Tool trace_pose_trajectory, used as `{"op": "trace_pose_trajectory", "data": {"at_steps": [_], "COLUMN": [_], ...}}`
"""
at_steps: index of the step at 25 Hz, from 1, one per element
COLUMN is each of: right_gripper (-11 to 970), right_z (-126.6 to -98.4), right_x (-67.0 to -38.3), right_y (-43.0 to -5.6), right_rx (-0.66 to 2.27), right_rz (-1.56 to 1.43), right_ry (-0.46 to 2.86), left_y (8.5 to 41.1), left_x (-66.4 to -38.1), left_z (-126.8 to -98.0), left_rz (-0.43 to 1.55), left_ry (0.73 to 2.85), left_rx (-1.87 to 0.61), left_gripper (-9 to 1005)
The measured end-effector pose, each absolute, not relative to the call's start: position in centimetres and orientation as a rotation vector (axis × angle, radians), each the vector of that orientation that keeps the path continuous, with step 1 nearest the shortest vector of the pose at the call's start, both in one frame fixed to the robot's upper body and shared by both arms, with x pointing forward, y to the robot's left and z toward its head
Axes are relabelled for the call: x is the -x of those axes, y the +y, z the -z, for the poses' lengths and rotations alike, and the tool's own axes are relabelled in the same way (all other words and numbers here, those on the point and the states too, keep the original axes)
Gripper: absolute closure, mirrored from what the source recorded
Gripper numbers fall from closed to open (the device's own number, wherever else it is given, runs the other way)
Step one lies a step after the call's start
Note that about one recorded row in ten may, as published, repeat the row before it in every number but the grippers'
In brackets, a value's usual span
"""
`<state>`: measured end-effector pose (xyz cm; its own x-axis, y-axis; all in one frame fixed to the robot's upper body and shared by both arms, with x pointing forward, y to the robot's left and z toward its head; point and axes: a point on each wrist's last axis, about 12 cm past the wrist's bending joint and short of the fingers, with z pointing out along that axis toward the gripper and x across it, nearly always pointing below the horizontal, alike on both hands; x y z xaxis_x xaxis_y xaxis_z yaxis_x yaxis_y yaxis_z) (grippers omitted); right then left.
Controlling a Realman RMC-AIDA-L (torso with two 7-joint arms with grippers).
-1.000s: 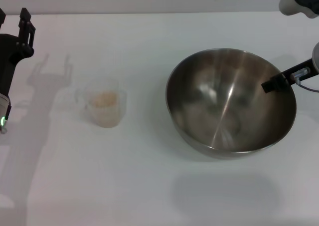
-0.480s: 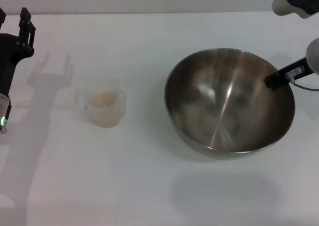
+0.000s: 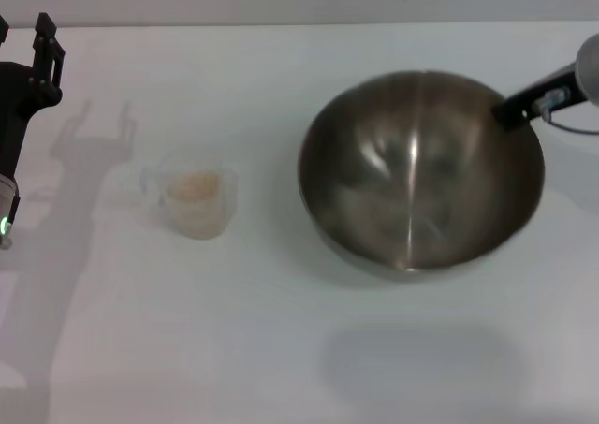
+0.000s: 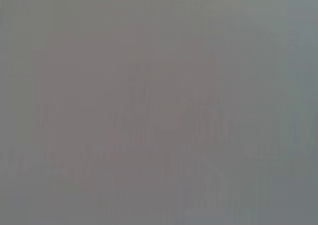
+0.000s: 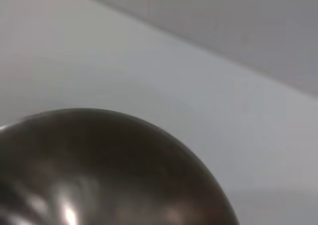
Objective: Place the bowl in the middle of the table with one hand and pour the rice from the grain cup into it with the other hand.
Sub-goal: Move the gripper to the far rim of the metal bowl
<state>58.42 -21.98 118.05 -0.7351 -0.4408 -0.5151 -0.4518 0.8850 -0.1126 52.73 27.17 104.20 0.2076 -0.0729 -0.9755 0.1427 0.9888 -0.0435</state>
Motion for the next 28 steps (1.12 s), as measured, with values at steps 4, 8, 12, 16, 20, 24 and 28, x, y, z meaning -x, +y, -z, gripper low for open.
{"op": "trace_pose_trajectory", "data": {"at_steps": [4,8,12,16,20,24,28], "right_gripper": [884,912,935,929,923,917,911], "right_z": [-119.1,-119.9,-120.1,-120.2,-120.2,-120.3,-120.2], "right_x": [-58.7,-58.9,-59.0,-59.0,-59.1,-59.2,-59.1], "right_y": [-21.6,-21.0,-20.3,-20.2,-20.3,-20.4,-20.1], "right_rx": [0.647,0.656,0.675,0.680,0.681,0.675,0.693], "right_rz": [-0.024,-0.041,-0.095,-0.100,-0.077,-0.013,-0.002], "right_ry": [2.444,2.387,2.353,2.351,2.360,2.379,2.382], "left_y": [27.2,27.2,27.2,27.2,27.2,27.2,27.1], "left_x": [-52.8,-52.9,-52.9,-52.9,-52.9,-52.9,-52.9], "left_z": [-104.3,-104.3,-104.3,-104.3,-104.3,-104.3,-104.3], "left_rz": [0.150,0.150,0.149,0.149,0.148,0.150,0.152], "left_ry": [1.351,1.350,1.350,1.350,1.350,1.350,1.350], "left_rx": [-0.060,-0.061,-0.061,-0.061,-0.061,-0.062,-0.062], "left_gripper": [480,480,480,480,480,480,480]}}
